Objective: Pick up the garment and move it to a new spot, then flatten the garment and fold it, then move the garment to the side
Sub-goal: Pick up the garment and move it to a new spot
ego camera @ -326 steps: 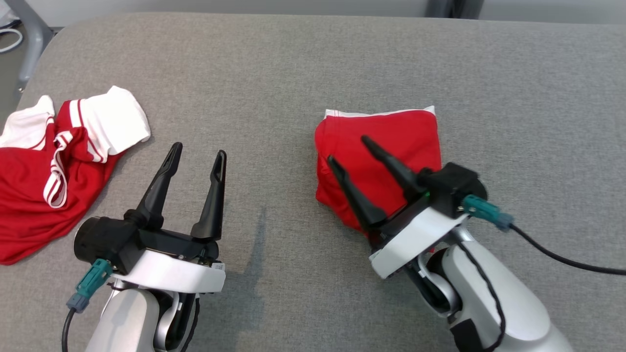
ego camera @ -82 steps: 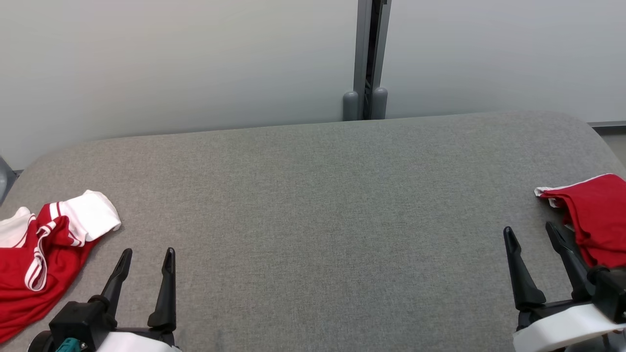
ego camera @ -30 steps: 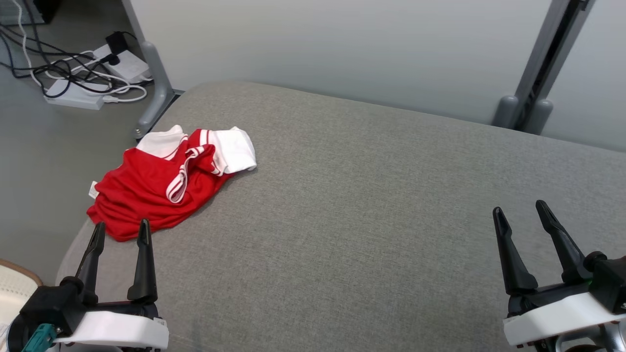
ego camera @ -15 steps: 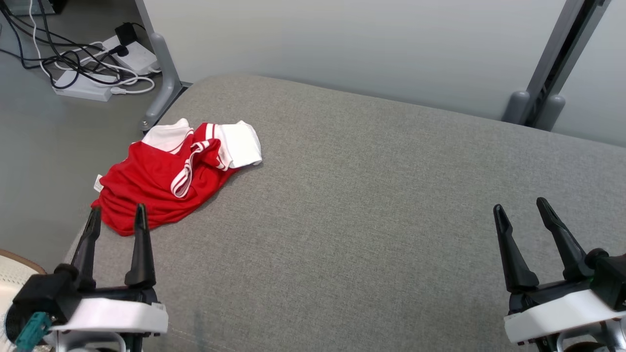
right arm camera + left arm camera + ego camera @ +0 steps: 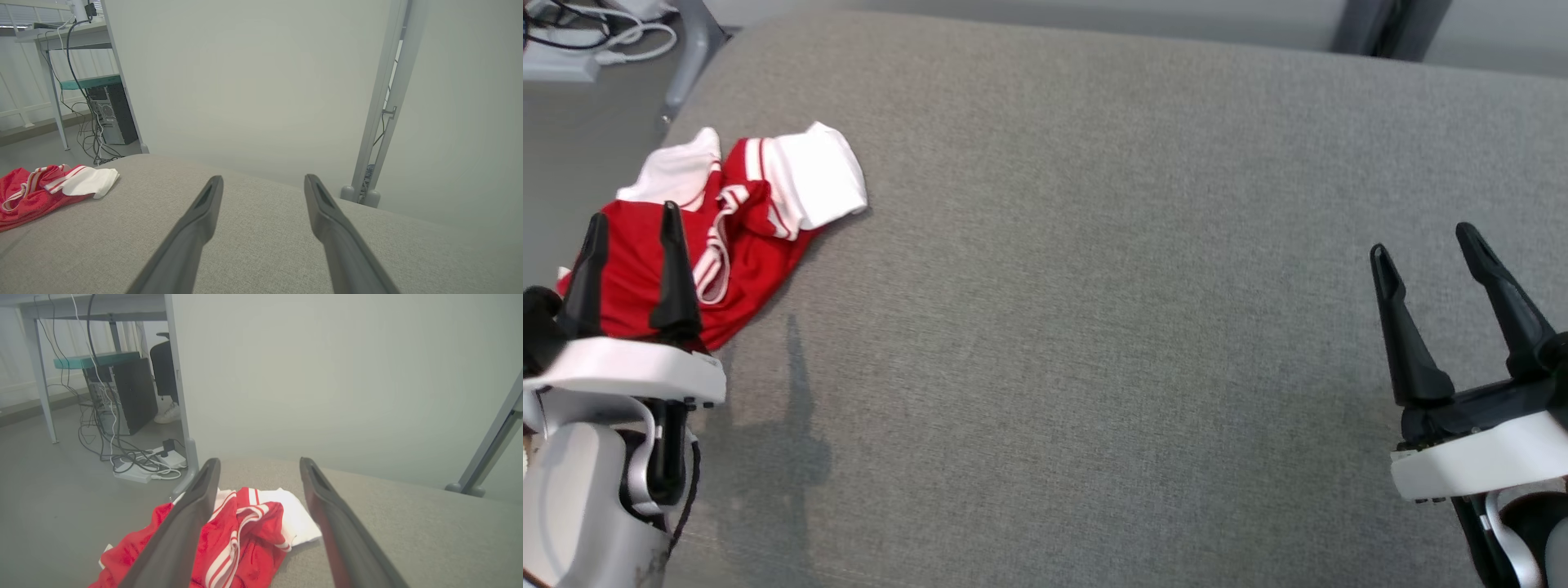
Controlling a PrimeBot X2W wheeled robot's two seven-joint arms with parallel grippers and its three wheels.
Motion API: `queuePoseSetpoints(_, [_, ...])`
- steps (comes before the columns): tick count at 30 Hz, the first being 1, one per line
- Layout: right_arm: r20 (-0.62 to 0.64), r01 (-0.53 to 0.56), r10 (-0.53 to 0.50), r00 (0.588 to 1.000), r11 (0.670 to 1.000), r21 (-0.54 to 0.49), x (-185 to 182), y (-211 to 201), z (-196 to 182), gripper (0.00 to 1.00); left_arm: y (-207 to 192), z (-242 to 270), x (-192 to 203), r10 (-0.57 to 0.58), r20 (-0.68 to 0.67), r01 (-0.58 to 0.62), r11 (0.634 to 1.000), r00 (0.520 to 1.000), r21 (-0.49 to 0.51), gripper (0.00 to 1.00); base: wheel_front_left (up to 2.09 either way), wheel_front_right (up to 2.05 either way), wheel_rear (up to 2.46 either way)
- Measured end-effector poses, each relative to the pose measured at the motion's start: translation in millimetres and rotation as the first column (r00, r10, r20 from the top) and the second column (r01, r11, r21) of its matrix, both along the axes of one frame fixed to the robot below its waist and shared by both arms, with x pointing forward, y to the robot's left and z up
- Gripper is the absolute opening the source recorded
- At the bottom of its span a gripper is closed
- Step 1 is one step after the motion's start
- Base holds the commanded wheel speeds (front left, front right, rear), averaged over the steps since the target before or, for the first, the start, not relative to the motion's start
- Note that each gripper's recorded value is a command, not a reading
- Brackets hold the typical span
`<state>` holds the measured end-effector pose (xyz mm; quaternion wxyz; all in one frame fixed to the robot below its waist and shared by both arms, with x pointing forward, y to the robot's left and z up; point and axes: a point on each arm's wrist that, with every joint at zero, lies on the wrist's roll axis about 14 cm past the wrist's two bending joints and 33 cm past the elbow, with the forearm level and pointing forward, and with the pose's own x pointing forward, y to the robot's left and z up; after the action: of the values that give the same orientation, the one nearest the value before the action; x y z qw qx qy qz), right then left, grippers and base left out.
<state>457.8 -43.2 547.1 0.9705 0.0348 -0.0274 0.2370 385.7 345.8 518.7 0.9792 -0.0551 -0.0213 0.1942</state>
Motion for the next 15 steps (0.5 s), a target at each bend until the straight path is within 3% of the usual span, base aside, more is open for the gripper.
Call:
queuePoseSetpoints(6, [-0.068, 0.048, -0.05, 0.996, 0.998, -0.03, 22, -20, -35, 1.0, 17, -81, 38, -0.004, -0.221, -0.014, 0.997, 0.975, -0.079, 1.0, 0.0, 0.0, 0.0])
queuePoseSetpoints(14, [-0.132, 0.097, -0.105, 0.986, 0.993, -0.063, 33, -41, -68, 1.0, 24, -159, 53, -0.007, -0.421, -0.067, 0.984, 0.907, -0.163, 1.0, 0.0, 0.0, 0.0])
queuePoseSetpoints(15, [-0.135, 0.103, -0.111, 0.985, 0.993, -0.067, 33, -44, -70, 1.0, 25, -163, 55, -0.008, -0.43, -0.071, 0.984, 0.903, -0.166, 0.47, 0.0, 0.0, 0.0])
